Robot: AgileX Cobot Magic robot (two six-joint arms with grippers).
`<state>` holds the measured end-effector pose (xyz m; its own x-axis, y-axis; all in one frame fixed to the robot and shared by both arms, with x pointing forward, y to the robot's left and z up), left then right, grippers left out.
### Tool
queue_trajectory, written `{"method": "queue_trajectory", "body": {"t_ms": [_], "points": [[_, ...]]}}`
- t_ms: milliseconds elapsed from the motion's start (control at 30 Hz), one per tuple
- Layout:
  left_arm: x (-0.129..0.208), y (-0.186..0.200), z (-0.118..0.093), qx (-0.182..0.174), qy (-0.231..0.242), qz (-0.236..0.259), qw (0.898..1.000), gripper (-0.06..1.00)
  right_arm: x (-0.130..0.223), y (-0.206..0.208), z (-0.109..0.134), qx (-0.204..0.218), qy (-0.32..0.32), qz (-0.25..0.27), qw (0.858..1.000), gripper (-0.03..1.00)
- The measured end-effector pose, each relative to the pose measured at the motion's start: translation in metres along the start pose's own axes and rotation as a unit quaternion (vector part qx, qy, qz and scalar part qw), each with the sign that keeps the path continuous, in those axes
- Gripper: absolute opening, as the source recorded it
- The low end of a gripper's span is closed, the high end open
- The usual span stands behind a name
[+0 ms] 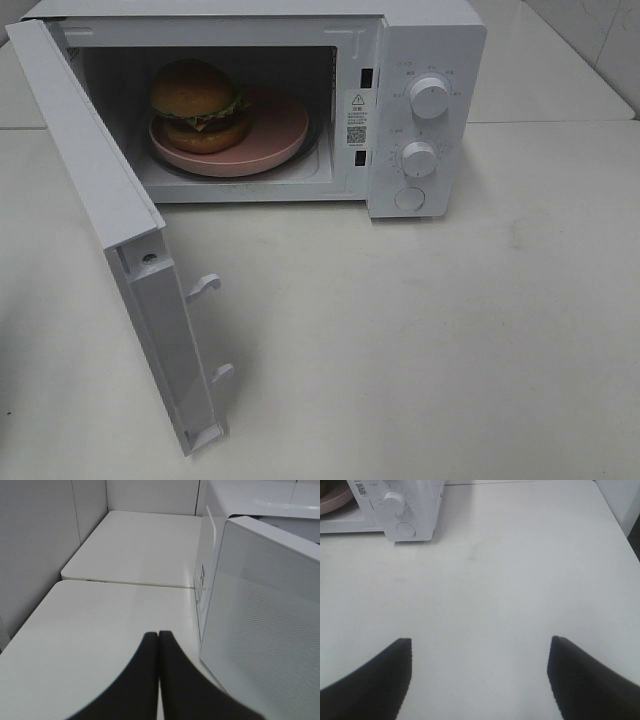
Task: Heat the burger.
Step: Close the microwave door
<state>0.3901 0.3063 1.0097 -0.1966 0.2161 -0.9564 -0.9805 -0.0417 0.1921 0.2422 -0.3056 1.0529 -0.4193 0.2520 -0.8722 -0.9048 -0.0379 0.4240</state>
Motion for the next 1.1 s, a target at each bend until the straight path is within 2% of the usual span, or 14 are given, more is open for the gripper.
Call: {"method": "queue_trajectory", "body": {"t_ms": [200, 533, 733, 800, 833, 867, 933, 967, 1000, 1067, 1100], "points": [[0.008, -0.019, -0.004, 0.011, -0.040, 0.010, 0.999, 0.00, 0.000, 0.000, 0.000, 0.000, 0.000, 0.000, 1.000, 0.74], [0.019, -0.044, -0.015, 0.048, -0.022, 0.012, 0.999, 0.00, 0.000, 0.000, 0.000, 0.000, 0.000, 0.000, 1.000, 0.74], [0.023, -0.054, -0.025, 0.091, -0.021, -0.003, 0.996, 0.00, 0.000, 0.000, 0.000, 0.000, 0.000, 0.000, 1.000, 0.74], [0.023, -0.058, -0.032, 0.118, -0.020, -0.019, 0.993, 0.00, 0.000, 0.000, 0.000, 0.000, 0.000, 0.000, 1.000, 0.74], [0.023, -0.058, -0.032, 0.118, -0.020, -0.019, 0.993, 0.00, 0.000, 0.000, 0.000, 0.000, 0.000, 0.000, 1.000, 0.74], [0.024, -0.060, -0.036, 0.139, -0.019, -0.030, 0.990, 0.00, 0.000, 0.000, 0.000, 0.000, 0.000, 0.000, 1.000, 0.74], [0.023, -0.062, -0.038, 0.147, -0.019, -0.038, 0.988, 0.00, 0.000, 0.000, 0.000, 0.000, 0.000, 0.000, 1.000, 0.74], [0.025, -0.064, -0.042, 0.163, -0.016, -0.048, 0.985, 0.00, 0.000, 0.000, 0.000, 0.000, 0.000, 0.000, 1.000, 0.74], [0.027, -0.067, -0.047, 0.177, -0.014, -0.049, 0.983, 0.00, 0.000, 0.000, 0.000, 0.000, 0.000, 0.000, 1.000, 0.74], [0.029, -0.068, -0.050, 0.184, -0.014, -0.046, 0.982, 0.00, 0.000, 0.000, 0.000, 0.000, 0.000, 0.000, 1.000, 0.74], [0.029, -0.072, -0.060, 0.206, -0.019, -0.043, 0.977, 0.00, 0.000, 0.000, 0.000, 0.000, 0.000, 0.000, 1.000, 0.74]]}}
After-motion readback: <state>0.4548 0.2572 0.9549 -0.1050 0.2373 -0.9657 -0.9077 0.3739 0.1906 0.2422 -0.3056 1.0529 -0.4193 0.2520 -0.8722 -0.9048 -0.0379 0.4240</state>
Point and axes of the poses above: a point on each arm's last joint axis where the gripper is mounted, y pointing back along that axis away from the gripper, z along the wrist's bending axis when the last joint is at zero, x = y × z, the point moved 1 cm from there along -y, pointing out along that axis toward the gripper, and after that the axes turned 11 degrees about -y, right-handed, at the moved point
